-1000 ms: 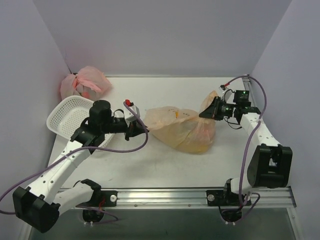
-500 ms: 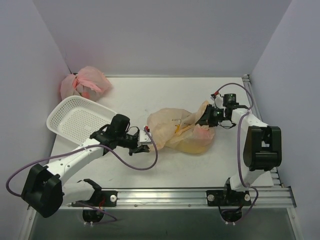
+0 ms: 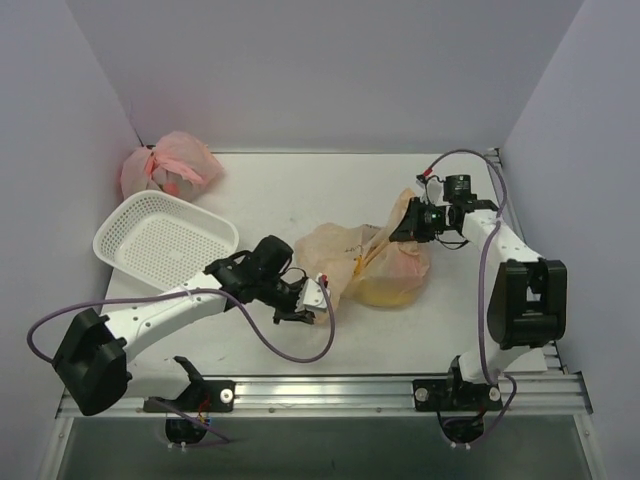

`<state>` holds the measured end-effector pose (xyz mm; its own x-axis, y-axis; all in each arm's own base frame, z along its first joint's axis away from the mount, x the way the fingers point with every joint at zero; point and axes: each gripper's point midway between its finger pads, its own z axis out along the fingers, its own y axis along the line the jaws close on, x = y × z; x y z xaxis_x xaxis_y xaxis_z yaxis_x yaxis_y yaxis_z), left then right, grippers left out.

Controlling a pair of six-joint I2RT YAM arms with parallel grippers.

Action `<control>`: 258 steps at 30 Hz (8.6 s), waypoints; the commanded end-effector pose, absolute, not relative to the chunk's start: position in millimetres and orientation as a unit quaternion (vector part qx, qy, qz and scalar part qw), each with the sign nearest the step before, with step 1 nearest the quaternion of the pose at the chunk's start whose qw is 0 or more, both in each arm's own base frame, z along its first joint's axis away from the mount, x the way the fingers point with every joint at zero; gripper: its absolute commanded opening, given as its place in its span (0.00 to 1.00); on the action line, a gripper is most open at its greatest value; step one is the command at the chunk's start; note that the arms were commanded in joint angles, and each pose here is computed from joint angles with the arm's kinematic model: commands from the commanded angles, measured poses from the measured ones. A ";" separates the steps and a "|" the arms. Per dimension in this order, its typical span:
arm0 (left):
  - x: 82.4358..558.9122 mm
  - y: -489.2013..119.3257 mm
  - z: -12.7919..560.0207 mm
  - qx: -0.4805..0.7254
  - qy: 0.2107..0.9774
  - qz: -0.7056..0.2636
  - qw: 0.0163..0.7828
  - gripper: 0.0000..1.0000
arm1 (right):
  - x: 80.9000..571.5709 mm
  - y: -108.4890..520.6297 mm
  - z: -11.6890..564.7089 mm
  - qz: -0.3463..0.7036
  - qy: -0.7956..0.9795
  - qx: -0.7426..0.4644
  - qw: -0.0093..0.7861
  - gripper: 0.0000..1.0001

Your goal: Place the fake fruits into the plastic bag and tie a complex knot

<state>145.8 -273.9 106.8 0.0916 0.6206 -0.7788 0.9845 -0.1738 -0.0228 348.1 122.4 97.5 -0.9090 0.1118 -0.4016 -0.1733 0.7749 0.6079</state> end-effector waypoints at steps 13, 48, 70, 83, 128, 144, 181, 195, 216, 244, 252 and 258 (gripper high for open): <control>148.4 -347.6 288.4 0.622 0.535 -0.454 0.348 0.00 | 266.1 208.5 208.5 0.334 0.808 -0.347 0.339 0.00; 233.7 -230.1 306.2 0.510 0.585 -0.282 0.565 0.97 | 236.5 165.9 215.2 0.384 0.772 -0.392 0.321 0.00; 248.0 -344.8 295.8 0.654 0.338 -0.390 0.553 0.98 | 233.7 164.8 208.1 0.391 0.758 -0.439 0.285 0.00; 223.7 -374.5 254.0 0.700 0.360 -0.421 0.451 0.97 | 234.7 165.5 211.4 0.392 0.748 -0.456 0.281 0.00; 219.8 -360.0 295.0 0.561 0.477 -0.497 0.459 0.00 | 270.5 154.0 210.7 0.340 0.731 -0.325 0.494 1.00; 225.0 -372.9 301.5 0.550 0.490 -0.507 0.448 0.00 | 250.1 192.6 215.3 0.356 0.685 -0.424 0.474 0.00; 251.4 -383.4 306.1 0.455 0.541 -0.565 0.426 0.00 | 232.2 212.8 242.7 0.384 0.635 -0.461 0.487 0.54; 239.6 -408.4 308.7 0.467 0.535 -0.572 0.411 0.00 | 242.5 222.5 236.3 0.385 0.631 -0.466 0.486 0.27; 273.6 -321.9 367.9 0.484 0.549 -0.457 0.506 0.59 | 232.2 218.3 232.1 0.366 0.614 -0.516 0.472 0.00; 263.9 -349.7 351.1 0.582 0.527 -0.475 0.397 0.00 | 232.3 215.0 221.8 0.328 0.615 -0.557 0.452 0.00; 258.1 -323.8 398.1 0.556 0.529 -0.449 0.458 0.00 | 234.4 218.1 213.3 0.399 0.734 -0.390 0.388 0.00; 220.6 -303.6 373.1 0.545 0.546 -0.444 0.456 0.00 | 254.0 209.9 214.6 0.473 0.792 -0.199 0.332 0.00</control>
